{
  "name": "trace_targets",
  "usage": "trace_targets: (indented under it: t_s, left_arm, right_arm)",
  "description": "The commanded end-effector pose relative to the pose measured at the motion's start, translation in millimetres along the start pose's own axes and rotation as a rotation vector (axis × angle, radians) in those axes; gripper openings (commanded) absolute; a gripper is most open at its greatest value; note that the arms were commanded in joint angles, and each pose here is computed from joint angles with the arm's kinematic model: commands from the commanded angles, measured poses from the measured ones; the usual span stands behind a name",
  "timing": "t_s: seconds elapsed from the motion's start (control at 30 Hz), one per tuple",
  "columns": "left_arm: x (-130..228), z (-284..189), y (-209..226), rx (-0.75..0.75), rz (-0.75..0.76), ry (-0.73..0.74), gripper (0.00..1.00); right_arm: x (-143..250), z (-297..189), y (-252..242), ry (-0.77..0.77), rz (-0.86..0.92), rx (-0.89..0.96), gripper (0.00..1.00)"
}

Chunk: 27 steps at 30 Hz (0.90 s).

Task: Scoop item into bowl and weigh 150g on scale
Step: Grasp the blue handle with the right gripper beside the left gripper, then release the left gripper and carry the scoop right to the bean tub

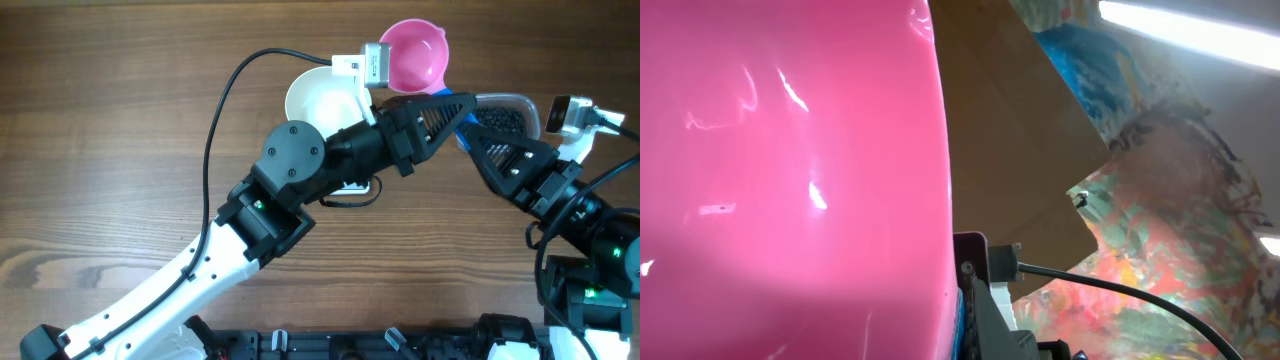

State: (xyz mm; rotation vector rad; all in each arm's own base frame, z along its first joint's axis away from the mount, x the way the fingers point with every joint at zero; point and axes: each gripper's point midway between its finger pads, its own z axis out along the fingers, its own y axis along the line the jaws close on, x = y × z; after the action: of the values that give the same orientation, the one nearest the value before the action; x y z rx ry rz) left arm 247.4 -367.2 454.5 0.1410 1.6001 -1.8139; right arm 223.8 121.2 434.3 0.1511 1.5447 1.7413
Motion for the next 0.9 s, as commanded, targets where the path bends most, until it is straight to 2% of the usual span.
trace_targets:
  t_s: [0.0,0.1,0.13,0.17,0.2,0.33,0.37,0.4,0.47,0.57,0.7,0.87]
  left_arm:
    - [-2,1,0,-0.004,0.003,-0.014,0.04]
    - [-2,1,0,-0.005,0.002,-0.013,0.11]
    - [-2,1,0,-0.005,0.002,-0.013,0.21]
    - [-2,1,0,-0.005,0.002,-0.013,0.36]
    - [-2,1,0,-0.005,0.002,-0.013,0.58]
    - [-2,1,0,-0.005,0.002,-0.013,0.93]
    - [-2,1,0,-0.007,0.002,-0.012,0.96]
    - [-1,1,2,-0.012,0.0,-0.009,1.0]
    - [-1,1,8,-0.038,-0.006,-0.004,1.0]
    - [0,-3,31,-0.123,-0.027,0.014,1.0]
    - [-3,-19,79,-0.3,-0.067,0.037,1.0]
    - [-7,-51,123,-0.488,0.023,0.092,1.0]
  right_arm:
    - [1,0,8,0.002,-0.013,-0.014,0.14]
    - [1,0,8,0.002,-0.022,-0.014,0.06]
    - [1,0,7,0.002,-0.023,-0.014,0.04]
    - [1,0,7,0.001,-0.022,-0.013,0.04]
    - [0,0,7,-0.001,-0.024,-0.013,0.04]
    - [-5,0,6,-0.031,-0.139,-0.007,0.04]
    - [-7,0,3,-0.044,-0.159,0.003,0.04]
    - [-10,0,-2,-0.059,-0.159,0.022,0.04]
    - [-20,-2,-19,-0.114,-0.181,0.089,0.04]
    - [-29,-6,-41,-0.153,-0.346,0.19,0.04]
    - [-33,-13,-69,-0.17,-0.356,0.305,0.04]
    - [-28,-16,-78,-0.144,-0.342,0.354,0.05]
